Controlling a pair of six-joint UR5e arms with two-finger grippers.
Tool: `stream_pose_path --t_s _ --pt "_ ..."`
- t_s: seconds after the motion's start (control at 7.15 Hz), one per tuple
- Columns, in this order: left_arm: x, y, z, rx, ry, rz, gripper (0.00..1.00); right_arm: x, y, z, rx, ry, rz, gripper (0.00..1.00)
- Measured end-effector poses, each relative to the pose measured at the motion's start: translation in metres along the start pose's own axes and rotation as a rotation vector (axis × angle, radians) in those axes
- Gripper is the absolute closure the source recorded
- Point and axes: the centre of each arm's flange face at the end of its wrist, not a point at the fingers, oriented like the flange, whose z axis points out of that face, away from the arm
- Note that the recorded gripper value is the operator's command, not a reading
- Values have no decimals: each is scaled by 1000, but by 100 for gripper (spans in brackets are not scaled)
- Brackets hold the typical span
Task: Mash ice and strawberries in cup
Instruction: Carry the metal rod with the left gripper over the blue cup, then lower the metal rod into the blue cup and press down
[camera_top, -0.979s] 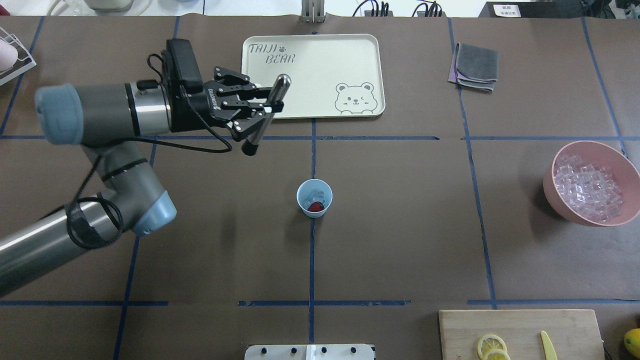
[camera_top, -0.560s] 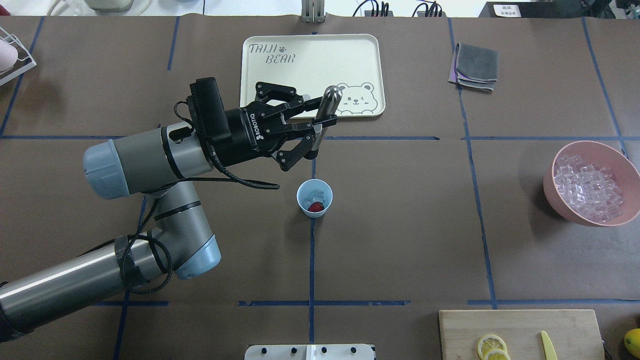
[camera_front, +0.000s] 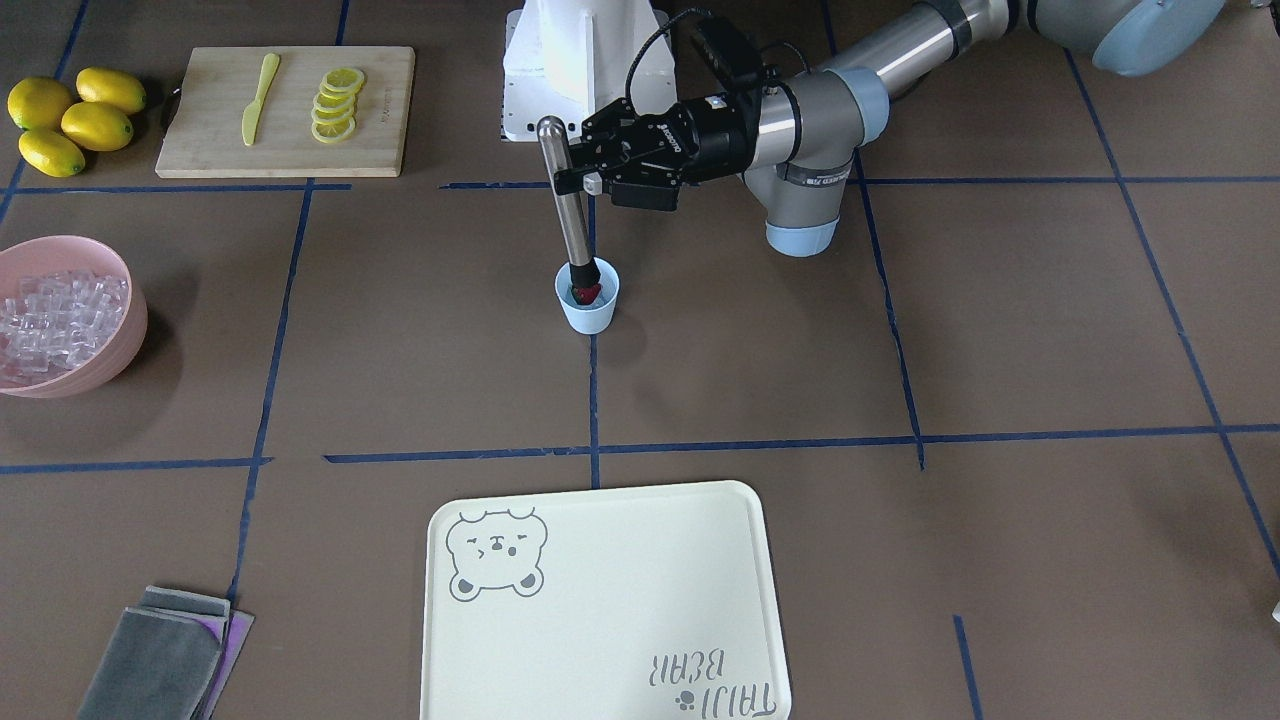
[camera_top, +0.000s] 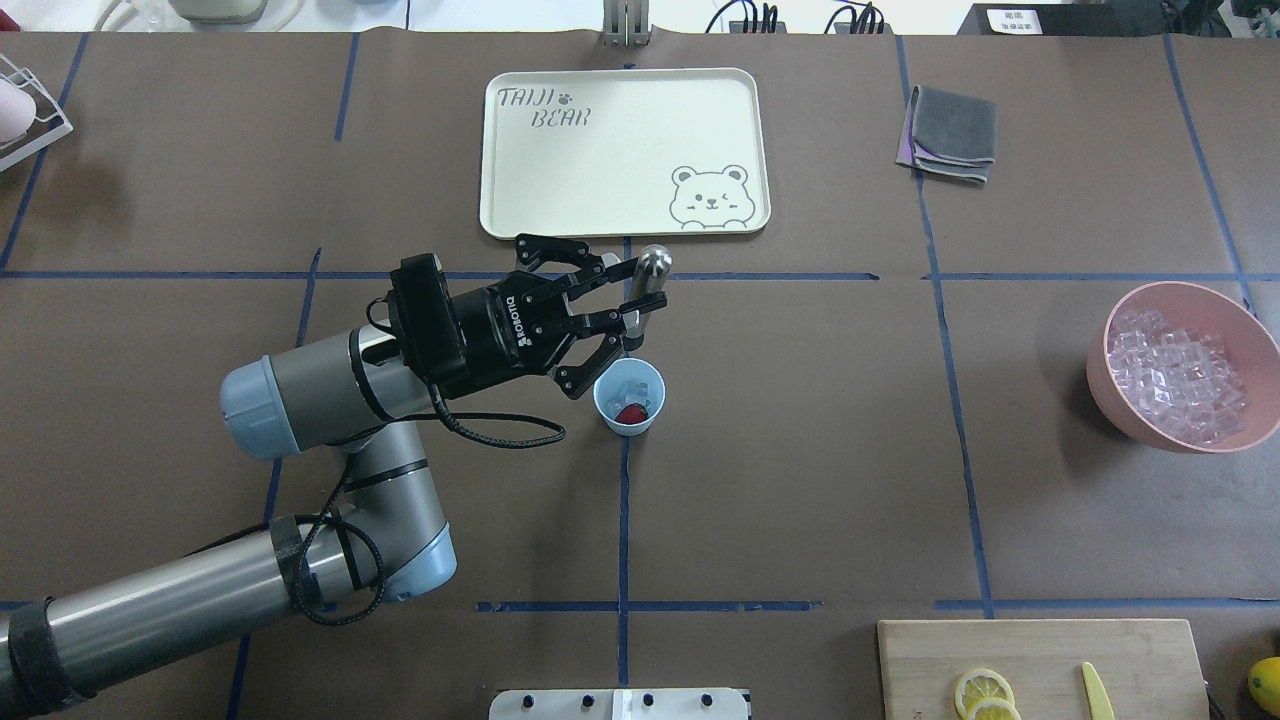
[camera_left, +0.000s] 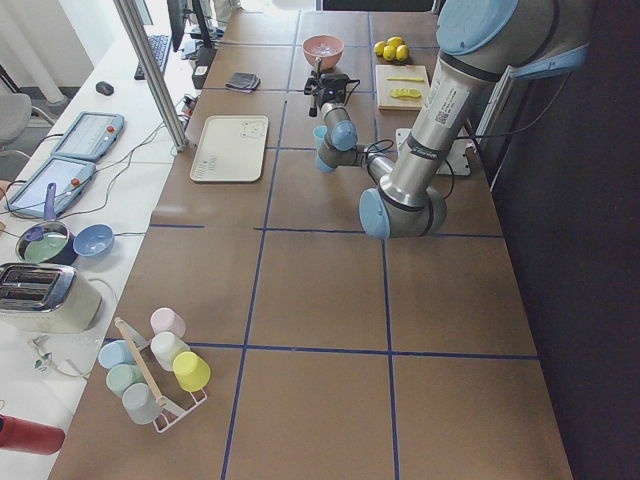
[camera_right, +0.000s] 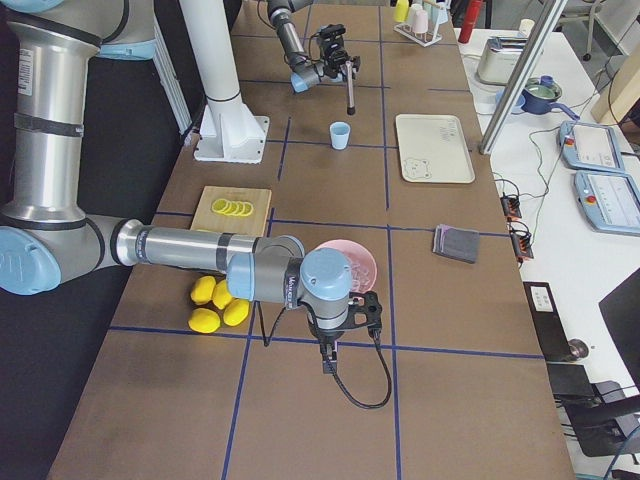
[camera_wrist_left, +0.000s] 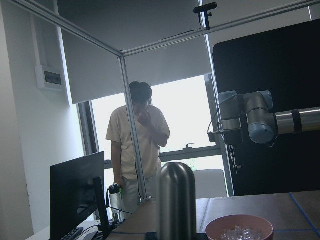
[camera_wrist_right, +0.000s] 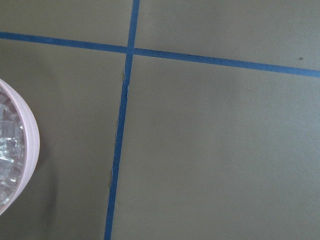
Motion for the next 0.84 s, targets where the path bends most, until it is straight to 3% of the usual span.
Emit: stream_pose_path --t_s 0.84 --pt "50 53 -13 -29 -9 1 100 1 1 1 -2 0 2 1"
